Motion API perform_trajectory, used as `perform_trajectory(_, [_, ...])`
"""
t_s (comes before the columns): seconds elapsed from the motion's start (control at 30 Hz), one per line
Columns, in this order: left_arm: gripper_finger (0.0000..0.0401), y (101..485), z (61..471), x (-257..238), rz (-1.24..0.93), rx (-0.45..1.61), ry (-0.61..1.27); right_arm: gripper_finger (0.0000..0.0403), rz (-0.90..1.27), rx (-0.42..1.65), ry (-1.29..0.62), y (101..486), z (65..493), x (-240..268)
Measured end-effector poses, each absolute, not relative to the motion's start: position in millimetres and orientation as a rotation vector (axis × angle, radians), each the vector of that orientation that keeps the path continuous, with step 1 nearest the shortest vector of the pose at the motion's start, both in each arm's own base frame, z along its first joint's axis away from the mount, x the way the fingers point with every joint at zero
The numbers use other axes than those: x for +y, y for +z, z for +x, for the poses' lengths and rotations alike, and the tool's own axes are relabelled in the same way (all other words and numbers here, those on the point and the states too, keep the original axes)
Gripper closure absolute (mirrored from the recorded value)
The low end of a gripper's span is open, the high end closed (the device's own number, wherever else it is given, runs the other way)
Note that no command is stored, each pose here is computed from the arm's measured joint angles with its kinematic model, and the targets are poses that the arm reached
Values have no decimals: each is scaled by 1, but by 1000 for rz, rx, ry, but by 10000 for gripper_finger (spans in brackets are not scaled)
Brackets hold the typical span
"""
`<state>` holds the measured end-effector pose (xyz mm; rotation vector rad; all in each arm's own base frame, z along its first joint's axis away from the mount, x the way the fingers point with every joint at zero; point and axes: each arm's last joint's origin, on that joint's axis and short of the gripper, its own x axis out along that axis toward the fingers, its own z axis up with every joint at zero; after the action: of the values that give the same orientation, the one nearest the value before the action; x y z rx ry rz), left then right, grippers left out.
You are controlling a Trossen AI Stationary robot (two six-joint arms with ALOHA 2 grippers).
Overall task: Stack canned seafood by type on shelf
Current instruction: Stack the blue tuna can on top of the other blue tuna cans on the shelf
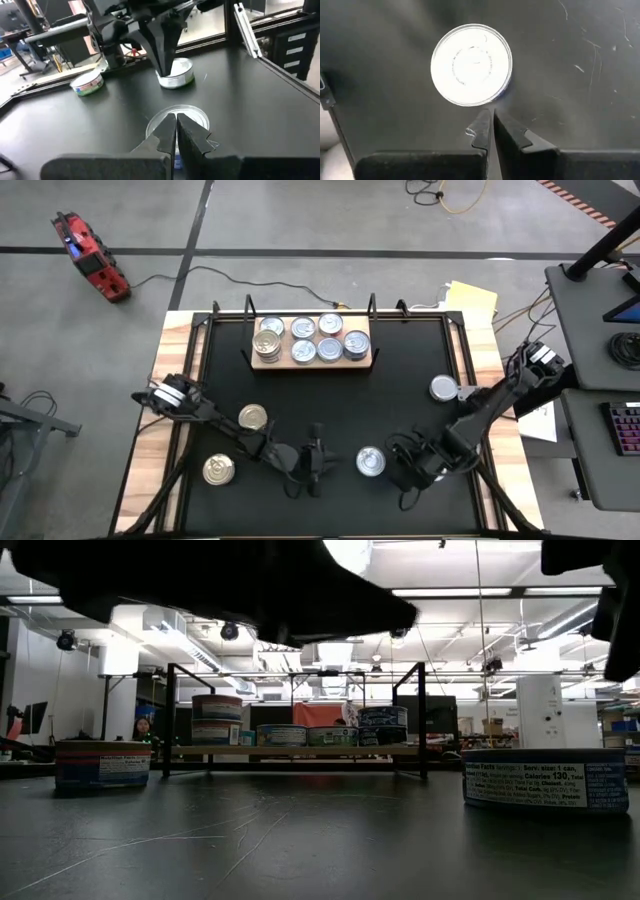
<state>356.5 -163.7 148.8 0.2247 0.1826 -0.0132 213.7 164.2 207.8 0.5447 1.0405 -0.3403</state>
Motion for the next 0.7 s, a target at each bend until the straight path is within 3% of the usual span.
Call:
perform_trajectory(0.4, [401, 133, 393, -164, 304, 318, 9, 390, 436, 1013, -350, 201, 209, 165])
perform_trajectory(0.57, [401, 132, 393, -168, 357, 326, -129, 390, 350, 1029, -320, 196, 211, 167])
perform_trajectory(0.7, [401, 129, 393, -168, 347, 335, -160, 390, 427, 1017, -374, 189, 218, 166])
